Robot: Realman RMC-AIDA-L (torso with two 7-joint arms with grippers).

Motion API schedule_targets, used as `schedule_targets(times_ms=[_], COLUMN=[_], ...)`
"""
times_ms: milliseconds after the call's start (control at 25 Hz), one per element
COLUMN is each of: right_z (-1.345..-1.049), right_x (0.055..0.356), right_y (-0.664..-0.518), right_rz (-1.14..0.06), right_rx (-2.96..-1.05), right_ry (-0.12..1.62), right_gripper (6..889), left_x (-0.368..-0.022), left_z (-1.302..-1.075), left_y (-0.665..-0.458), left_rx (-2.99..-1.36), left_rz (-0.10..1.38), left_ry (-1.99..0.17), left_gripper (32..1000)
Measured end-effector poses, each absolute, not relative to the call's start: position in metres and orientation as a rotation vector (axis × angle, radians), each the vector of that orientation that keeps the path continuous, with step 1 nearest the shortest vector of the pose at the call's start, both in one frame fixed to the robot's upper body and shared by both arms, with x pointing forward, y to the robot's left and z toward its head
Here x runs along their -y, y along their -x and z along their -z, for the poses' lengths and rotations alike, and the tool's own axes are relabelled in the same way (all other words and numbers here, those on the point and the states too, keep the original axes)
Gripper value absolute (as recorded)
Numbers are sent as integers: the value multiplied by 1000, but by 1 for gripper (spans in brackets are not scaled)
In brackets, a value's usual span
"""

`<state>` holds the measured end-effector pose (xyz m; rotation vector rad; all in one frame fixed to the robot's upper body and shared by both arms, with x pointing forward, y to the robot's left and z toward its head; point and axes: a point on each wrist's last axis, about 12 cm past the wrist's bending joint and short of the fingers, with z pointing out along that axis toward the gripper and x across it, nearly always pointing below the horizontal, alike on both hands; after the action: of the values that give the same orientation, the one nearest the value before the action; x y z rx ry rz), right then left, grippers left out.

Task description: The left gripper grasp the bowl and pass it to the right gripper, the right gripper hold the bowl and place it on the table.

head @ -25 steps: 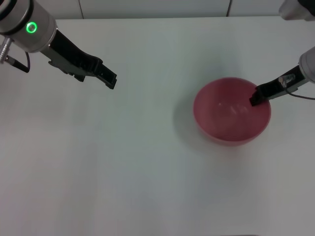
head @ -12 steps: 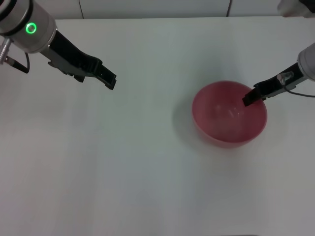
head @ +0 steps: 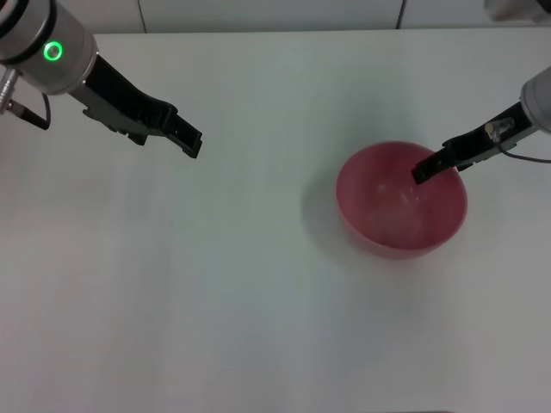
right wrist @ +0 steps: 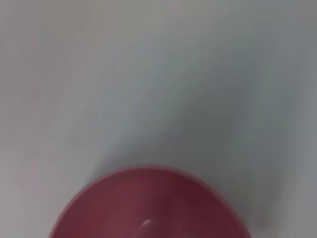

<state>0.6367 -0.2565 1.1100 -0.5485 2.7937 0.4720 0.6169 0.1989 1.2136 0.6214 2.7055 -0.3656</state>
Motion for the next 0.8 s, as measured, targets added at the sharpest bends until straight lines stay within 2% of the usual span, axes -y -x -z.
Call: schedule_targets(times_ms=[240,440,800], right_z=[-1119,-1129,-1143], right_x=[255,255,253], right_y=[-636,-635,-633], right_rz=[-498,-527,-544], right_rx=[-2785,-2775,-2771], right_ry=[576,593,644], right_gripper=[833,878,878], left_x=[-201,-203,-207], left_z=[-1213,-1212,-1208], left_y=[-616,-616,-614], left_rx=[-2709,-2717,-2737], left_rz=[368,355,338], left_ry=[-613,-608,-593], left_gripper=[839,838,838])
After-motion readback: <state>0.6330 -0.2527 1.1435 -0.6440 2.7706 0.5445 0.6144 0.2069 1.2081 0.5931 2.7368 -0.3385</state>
